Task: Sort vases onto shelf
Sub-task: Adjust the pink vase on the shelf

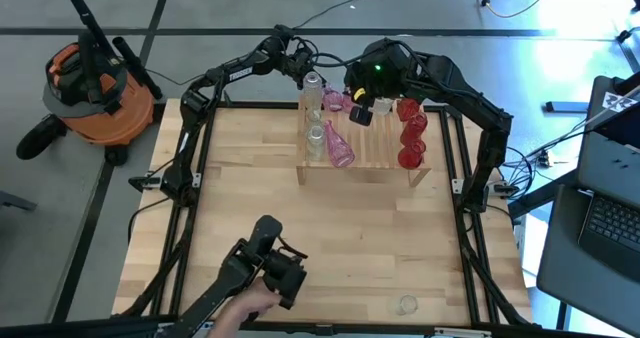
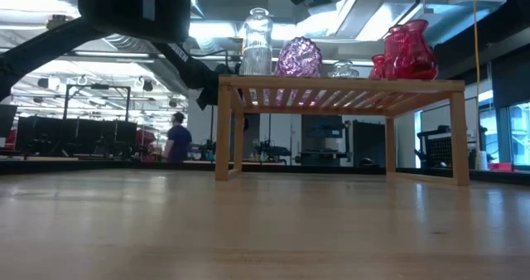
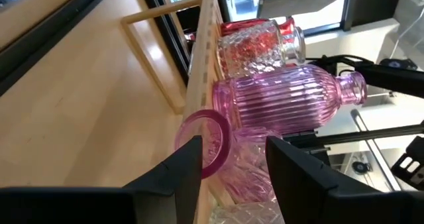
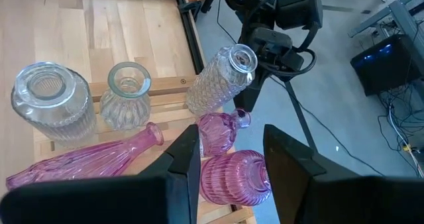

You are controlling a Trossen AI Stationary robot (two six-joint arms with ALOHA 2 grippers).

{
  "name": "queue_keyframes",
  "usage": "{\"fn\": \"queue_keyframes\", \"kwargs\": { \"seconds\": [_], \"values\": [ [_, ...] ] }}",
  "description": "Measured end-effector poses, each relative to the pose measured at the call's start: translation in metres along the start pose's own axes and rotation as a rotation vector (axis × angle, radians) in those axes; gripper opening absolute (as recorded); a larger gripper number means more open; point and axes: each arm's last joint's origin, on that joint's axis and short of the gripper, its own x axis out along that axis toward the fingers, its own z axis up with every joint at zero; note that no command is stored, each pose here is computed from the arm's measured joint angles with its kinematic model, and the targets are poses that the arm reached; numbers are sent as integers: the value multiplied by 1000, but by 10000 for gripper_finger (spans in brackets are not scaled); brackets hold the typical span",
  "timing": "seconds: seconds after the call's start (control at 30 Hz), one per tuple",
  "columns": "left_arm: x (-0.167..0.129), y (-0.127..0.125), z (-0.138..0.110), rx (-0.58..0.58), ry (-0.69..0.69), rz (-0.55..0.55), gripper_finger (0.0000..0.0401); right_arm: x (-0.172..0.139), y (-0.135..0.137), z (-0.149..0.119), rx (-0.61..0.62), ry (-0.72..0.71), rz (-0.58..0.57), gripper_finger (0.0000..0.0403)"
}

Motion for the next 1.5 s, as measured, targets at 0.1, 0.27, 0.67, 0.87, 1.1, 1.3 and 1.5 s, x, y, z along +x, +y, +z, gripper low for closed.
{"fn": "queue_keyframes", "kwargs": {
  "seconds": [0.1,0.27,0.67,0.87,1.1,1.3,1.5],
  "values": [
    [0,0,0,3,1,-1,158,0,0,0,0,1,-4,117],
    [0,0,0,6,1,-2,156,0,0,0,0,4,-12,117],
    [0,-1,-1,38,22,-24,74,0,0,0,0,5,-12,117],
    [0,-1,-1,60,30,-34,35,0,0,0,-1,7,-12,117],
    [0,-3,2,107,15,-31,6,0,0,-2,-6,25,-6,117],
    [0,-4,3,107,11,-32,4,0,0,-2,-6,25,-5,117],
    [-2,-5,3,94,21,-45,3,0,0,-2,-5,25,-5,117]
  ]
}}
